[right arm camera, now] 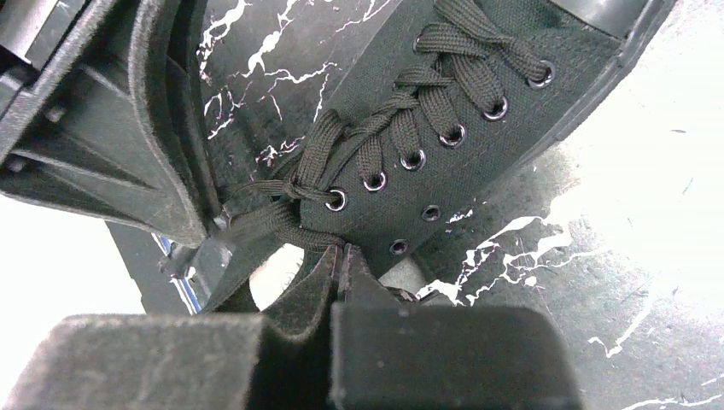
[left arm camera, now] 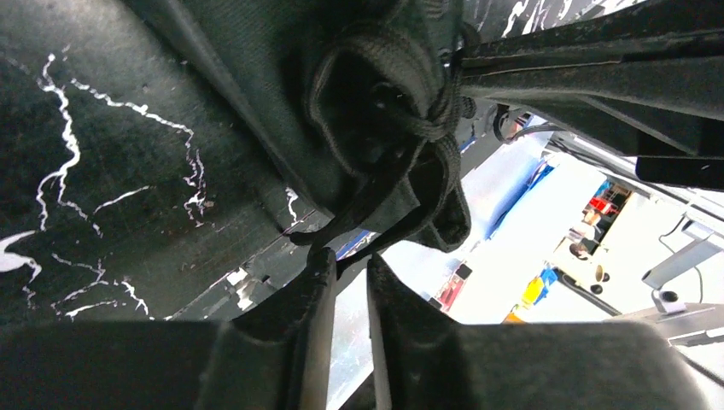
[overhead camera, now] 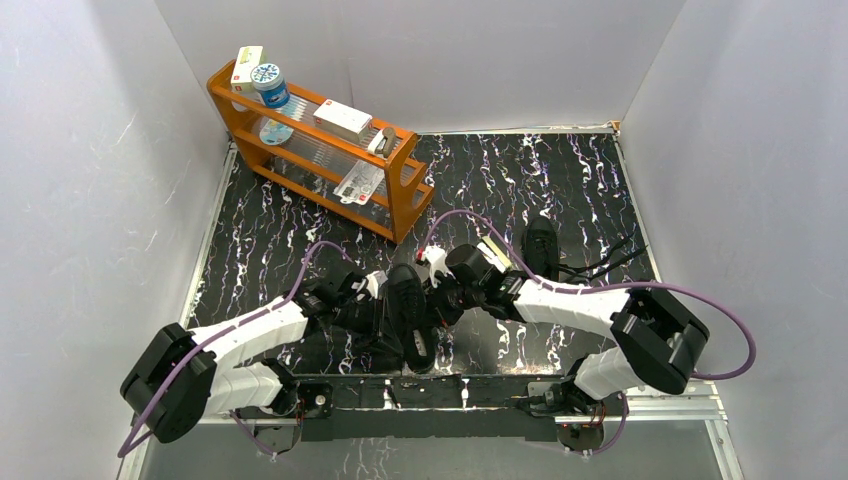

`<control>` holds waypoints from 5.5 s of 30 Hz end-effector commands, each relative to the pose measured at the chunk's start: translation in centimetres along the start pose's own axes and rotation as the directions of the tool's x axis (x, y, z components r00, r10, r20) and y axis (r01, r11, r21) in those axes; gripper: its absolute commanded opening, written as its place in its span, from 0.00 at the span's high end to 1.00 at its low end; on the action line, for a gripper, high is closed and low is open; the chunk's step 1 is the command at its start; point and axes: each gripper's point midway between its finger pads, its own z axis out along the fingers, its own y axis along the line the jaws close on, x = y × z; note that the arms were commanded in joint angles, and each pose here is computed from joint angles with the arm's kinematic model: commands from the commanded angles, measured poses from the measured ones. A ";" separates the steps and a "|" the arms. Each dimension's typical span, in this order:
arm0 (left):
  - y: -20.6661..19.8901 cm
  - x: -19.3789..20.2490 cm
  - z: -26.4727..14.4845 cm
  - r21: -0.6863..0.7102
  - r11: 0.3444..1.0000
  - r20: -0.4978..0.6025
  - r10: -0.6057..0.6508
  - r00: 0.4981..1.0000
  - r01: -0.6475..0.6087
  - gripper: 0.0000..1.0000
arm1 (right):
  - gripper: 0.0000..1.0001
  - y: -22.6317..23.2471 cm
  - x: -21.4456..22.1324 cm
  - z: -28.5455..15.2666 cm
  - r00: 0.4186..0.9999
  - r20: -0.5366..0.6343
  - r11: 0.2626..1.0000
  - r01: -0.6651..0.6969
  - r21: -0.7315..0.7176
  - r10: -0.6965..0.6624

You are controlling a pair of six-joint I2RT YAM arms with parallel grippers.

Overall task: Tie the shoes
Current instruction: Cross the shoelace with the shoelace.

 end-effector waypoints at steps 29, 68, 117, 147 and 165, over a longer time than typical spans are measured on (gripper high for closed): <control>-1.3 -7.4 -2.5 0.016 0.999 0.045 -0.033 0.998 0.033 0.79 | 1.00 1.2 -2.1 -0.3 0.995 0.052 0.994 0.091 -0.059 -0.088; -3.3 -9.0 -2.5 -0.012 0.986 0.197 0.164 0.967 -0.165 1.00 | 1.00 1.4 -5.0 0.3 0.982 0.011 0.980 0.191 -0.045 -0.191; -4.5 -5.6 -2.8 0.095 0.988 0.091 0.116 0.989 -0.124 1.00 | 1.00 2.4 -4.3 3.4 0.890 0.232 0.917 -0.358 -0.177 0.392; -0.5 -7.2 -3.0 0.064 0.996 0.174 -0.079 0.982 0.069 0.60 | 1.00 2.7 -1.0 2.1 0.977 0.151 0.978 -0.129 -0.162 0.154; -2.8 -11.2 -2.8 0.097 0.960 0.292 0.223 0.930 -0.261 0.54 | 1.00 2.0 -1.5 2.3 0.973 0.174 0.983 -0.130 -0.127 0.151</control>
